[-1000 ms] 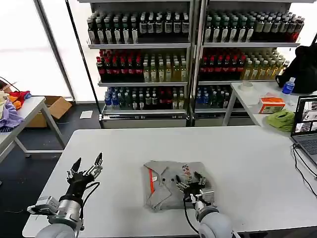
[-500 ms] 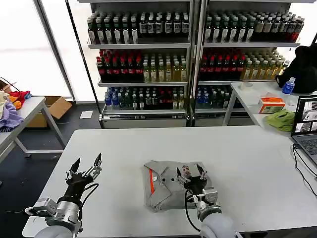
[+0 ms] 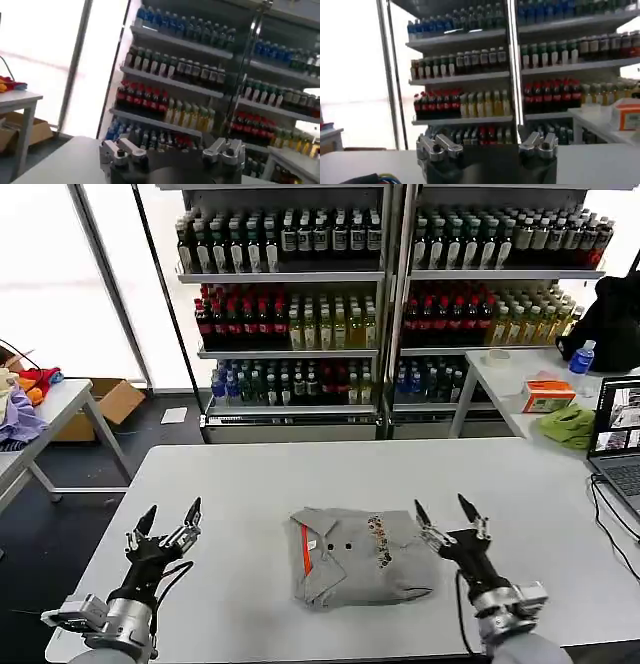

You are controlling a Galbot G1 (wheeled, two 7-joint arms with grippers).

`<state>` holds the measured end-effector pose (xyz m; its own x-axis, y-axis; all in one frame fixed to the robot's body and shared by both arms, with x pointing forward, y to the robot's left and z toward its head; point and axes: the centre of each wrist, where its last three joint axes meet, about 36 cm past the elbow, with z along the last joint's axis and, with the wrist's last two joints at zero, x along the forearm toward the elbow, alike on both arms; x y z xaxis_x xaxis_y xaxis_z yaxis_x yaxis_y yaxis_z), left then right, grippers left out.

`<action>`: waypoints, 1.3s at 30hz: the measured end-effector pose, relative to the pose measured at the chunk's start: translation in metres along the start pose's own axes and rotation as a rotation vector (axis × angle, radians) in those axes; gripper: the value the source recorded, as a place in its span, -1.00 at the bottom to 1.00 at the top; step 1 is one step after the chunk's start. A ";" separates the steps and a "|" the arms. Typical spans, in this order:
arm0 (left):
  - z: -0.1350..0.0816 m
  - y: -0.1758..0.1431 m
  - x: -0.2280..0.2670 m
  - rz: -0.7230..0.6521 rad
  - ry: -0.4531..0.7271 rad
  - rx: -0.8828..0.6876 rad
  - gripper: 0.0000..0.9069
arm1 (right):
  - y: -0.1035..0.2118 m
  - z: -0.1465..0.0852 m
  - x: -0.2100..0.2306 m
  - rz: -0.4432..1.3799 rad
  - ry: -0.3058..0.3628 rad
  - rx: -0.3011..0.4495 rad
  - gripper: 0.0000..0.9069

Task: Fold and organize the clothes.

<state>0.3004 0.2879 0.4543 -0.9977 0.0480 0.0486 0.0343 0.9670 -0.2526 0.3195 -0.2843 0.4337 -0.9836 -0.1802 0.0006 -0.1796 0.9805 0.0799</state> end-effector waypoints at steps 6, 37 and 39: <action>0.007 0.002 0.008 0.016 0.004 -0.030 1.00 | -0.045 0.016 0.020 0.063 -0.035 0.015 1.00; 0.014 0.003 0.024 0.039 0.023 -0.068 1.00 | -0.097 0.050 0.056 0.173 0.001 0.034 1.00; 0.015 0.004 0.024 0.039 0.024 -0.068 1.00 | -0.097 0.049 0.056 0.171 -0.001 0.031 1.00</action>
<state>0.2761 0.2889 0.4404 -0.9938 0.0911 0.0634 0.0777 0.9790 -0.1887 0.2814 -0.3855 0.3767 -0.9999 -0.0101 0.0109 -0.0096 0.9988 0.0483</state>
